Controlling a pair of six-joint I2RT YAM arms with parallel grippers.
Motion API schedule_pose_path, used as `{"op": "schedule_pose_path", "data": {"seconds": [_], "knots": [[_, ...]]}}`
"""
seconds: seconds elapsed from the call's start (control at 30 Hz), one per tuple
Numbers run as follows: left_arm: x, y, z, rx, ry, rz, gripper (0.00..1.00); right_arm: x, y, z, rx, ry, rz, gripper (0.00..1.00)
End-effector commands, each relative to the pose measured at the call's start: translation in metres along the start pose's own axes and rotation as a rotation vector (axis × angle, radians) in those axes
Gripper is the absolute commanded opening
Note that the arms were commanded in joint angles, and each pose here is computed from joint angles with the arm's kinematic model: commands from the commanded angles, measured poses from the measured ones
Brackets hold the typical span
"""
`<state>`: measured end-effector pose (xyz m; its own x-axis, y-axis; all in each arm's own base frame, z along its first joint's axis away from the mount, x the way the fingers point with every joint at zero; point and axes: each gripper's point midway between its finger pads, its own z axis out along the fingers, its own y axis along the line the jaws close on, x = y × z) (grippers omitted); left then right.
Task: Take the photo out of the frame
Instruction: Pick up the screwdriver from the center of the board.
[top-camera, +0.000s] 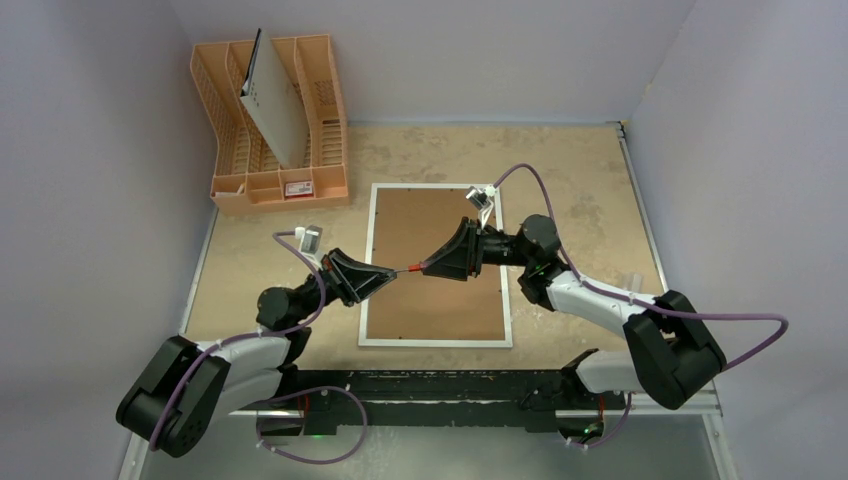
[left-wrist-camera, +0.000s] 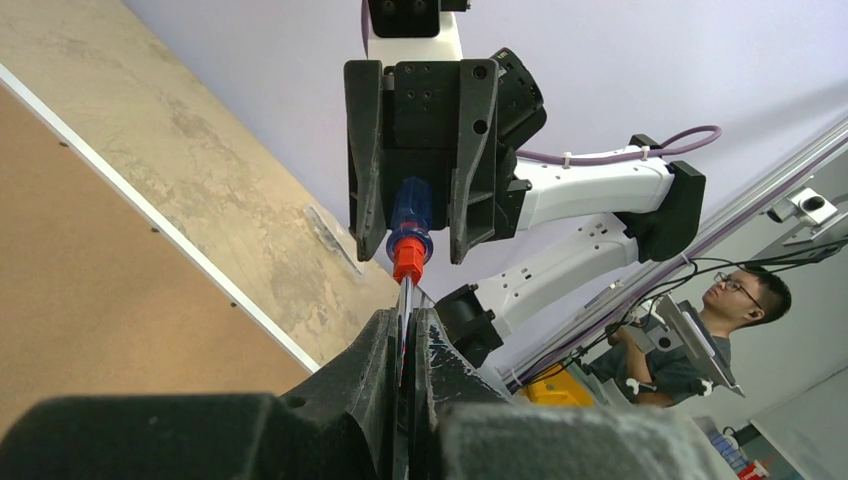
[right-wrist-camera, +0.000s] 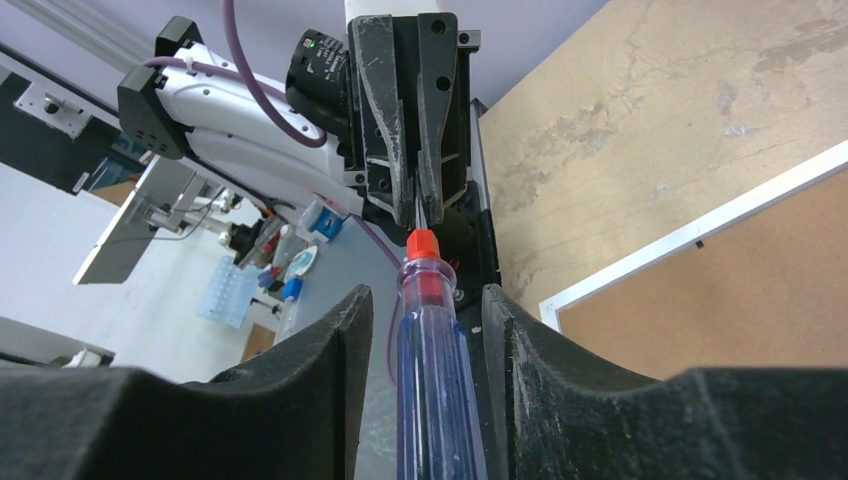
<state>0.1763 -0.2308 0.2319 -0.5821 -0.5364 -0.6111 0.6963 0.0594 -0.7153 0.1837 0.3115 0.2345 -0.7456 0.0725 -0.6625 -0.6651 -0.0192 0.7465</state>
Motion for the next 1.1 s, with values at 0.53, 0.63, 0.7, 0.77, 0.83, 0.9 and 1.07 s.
{"op": "schedule_pose_path", "data": {"seconds": [0.53, 0.63, 0.7, 0.77, 0.83, 0.9, 1.07], "knots": [[-0.016, -0.032, 0.005, 0.130, -0.042, 0.101, 0.00, -0.018, 0.014, 0.002, -0.004, -0.041, -0.105, 0.44], [-0.017, -0.031, 0.005, 0.124, -0.053, 0.100, 0.00, -0.015, 0.017, 0.002, -0.027, -0.021, -0.103, 0.40], [-0.018, -0.031, 0.006, 0.124, -0.055, 0.101, 0.00, -0.013, 0.019, 0.002, -0.042, -0.014, -0.102, 0.38], [-0.018, -0.031, 0.006, 0.124, -0.056, 0.101, 0.00, -0.014, 0.020, 0.002, -0.042, -0.017, -0.103, 0.34], [-0.017, -0.031, 0.006, 0.124, -0.054, 0.102, 0.00, -0.014, 0.021, 0.002, -0.048, -0.020, -0.106, 0.27], [-0.017, -0.031, 0.005, 0.122, -0.052, 0.099, 0.00, -0.015, 0.022, 0.002, -0.047, -0.025, -0.105, 0.20], [-0.015, -0.026, 0.005, 0.106, -0.048, 0.093, 0.00, -0.014, 0.026, 0.001, -0.068, -0.013, -0.111, 0.03]]}}
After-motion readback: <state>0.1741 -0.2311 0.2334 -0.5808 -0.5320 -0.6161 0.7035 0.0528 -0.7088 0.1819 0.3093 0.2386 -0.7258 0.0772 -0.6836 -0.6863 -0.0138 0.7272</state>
